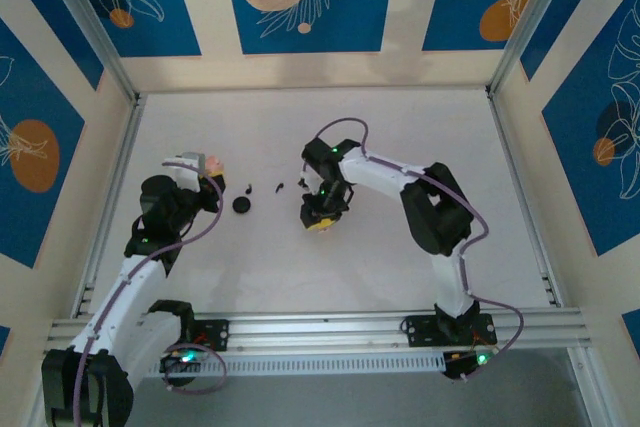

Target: Insert wireless bluetooth earbuds into charging case

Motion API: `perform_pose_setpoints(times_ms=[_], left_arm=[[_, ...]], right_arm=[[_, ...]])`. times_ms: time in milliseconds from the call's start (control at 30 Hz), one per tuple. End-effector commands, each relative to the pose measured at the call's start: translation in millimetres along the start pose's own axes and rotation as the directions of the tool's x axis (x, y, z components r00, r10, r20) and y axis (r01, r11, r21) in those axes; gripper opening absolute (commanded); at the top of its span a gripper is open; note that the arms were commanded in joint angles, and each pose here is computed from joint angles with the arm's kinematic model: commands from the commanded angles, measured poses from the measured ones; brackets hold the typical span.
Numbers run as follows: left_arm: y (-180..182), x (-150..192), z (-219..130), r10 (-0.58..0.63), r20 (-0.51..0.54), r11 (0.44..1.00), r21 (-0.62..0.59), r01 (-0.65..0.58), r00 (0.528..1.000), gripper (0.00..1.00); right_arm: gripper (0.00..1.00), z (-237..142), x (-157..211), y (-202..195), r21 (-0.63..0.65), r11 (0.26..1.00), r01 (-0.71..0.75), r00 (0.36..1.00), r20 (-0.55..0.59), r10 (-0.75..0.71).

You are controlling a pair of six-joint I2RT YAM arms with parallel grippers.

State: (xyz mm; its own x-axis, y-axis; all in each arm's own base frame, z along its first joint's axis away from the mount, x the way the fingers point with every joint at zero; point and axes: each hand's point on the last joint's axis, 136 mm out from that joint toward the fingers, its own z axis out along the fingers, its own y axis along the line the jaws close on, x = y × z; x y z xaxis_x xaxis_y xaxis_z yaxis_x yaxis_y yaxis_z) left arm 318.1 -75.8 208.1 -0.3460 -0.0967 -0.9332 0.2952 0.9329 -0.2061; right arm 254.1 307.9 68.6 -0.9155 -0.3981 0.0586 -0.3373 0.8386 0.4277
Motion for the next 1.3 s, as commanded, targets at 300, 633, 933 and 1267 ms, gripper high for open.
perform_pose_setpoints(times_ms=[300, 633, 933, 1267], left_arm=[[-2.8, -13.1, -1.8, 0.005, 0.044, 1.000, 0.023, -0.006, 0.999, 0.16], [-2.2, -13.2, -3.1, 0.003, 0.045, 1.000, 0.018, -0.004, 0.999, 0.16], [-1.8, -14.4, -4.0, 0.013, 0.042, 1.000, 0.011, -0.013, 0.999, 0.16], [-1.7, -14.9, -3.4, 0.015, 0.041, 1.000, 0.011, -0.015, 0.999, 0.16]], right_arm=[[0.43, -13.0, 17.5, -25.6, -0.072, 0.931, -0.358, 0.933, -0.003, 0.359], [0.44, 17.3, 8.9, -34.7, -0.069, 0.926, -0.372, 0.928, -0.045, 0.370], [0.43, 30.9, -0.4, -34.6, -0.072, 0.931, -0.357, 0.933, -0.066, 0.353], [0.43, 25.7, -13.6, -25.8, -0.089, 0.945, -0.315, 0.949, -0.029, 0.313]])
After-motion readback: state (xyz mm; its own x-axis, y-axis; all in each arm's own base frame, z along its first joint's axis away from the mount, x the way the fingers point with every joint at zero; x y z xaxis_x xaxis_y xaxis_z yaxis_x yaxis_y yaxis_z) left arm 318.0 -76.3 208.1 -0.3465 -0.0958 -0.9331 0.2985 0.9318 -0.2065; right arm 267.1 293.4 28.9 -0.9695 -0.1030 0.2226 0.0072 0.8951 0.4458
